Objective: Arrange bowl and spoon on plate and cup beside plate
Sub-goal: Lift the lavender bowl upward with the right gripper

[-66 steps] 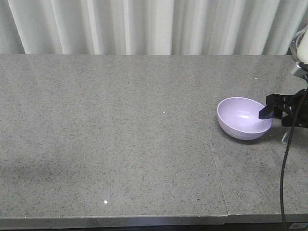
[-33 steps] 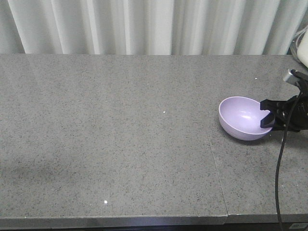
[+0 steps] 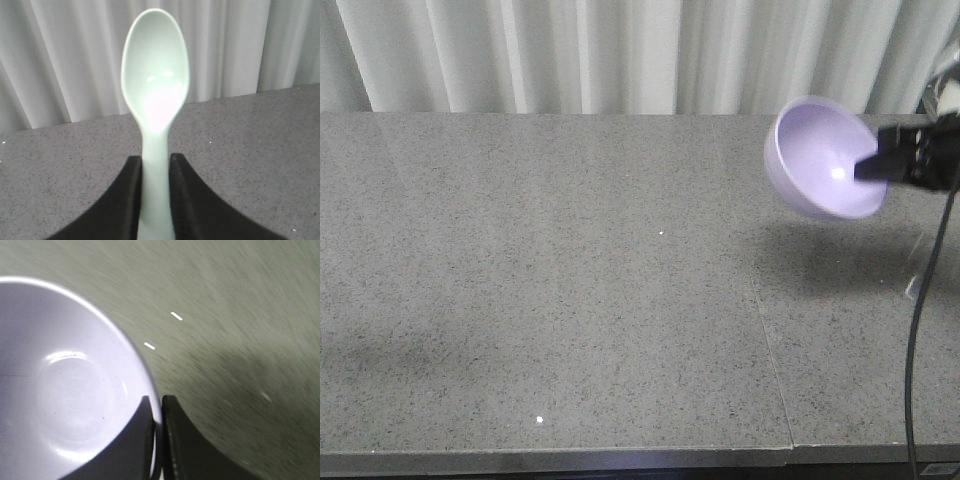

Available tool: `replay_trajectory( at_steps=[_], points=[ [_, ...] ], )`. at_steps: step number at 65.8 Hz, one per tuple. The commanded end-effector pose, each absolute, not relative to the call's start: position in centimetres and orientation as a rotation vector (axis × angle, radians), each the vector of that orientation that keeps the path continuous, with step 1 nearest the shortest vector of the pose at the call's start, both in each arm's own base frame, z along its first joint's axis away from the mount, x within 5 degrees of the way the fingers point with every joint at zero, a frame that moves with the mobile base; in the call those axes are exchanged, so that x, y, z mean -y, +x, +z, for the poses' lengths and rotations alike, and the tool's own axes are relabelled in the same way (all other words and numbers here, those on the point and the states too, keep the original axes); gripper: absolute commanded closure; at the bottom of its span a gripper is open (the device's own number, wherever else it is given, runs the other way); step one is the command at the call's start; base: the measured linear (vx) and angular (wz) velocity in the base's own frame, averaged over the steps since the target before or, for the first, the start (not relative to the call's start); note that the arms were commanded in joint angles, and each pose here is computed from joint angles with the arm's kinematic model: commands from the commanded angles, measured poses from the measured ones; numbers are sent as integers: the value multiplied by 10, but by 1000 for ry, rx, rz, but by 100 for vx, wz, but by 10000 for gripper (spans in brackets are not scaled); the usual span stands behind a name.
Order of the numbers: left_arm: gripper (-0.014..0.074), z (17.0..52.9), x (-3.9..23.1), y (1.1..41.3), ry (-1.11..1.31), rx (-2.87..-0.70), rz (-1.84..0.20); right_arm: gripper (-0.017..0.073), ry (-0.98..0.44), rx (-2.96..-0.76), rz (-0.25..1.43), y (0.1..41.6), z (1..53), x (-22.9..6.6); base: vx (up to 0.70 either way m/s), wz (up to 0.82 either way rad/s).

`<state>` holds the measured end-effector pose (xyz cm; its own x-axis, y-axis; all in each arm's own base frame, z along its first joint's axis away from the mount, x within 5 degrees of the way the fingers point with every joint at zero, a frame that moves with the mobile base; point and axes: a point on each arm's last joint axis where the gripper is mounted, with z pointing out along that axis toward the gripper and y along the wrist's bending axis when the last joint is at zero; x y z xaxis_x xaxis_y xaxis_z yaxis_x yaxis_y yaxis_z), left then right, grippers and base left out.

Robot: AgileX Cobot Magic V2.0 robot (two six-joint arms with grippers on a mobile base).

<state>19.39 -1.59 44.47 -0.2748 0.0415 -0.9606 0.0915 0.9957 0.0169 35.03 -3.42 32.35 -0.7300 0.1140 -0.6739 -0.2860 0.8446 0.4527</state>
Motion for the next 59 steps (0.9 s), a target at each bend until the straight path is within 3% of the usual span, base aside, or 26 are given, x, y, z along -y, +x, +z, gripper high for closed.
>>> replay_trajectory(
  at_steps=[1, 12, 24, 59],
  points=[
    [601, 463, 16, 189, 90, -1729, -59, 565, -253, -2056, 770, 316, 391, 16, 0, 0],
    [601, 463, 16, 189, 90, -1729, -59, 565, -390, -1896, 776, 264, 441, -4, 0, 0],
    [601, 463, 16, 189, 90, -1729, -59, 565, -396, -1771, 654, 227, 473, -12, 0, 0],
    [601, 463, 16, 189, 90, -1730, -59, 565, -406, -1738, 634, 215, 481, -15, 0, 0]
  ],
)
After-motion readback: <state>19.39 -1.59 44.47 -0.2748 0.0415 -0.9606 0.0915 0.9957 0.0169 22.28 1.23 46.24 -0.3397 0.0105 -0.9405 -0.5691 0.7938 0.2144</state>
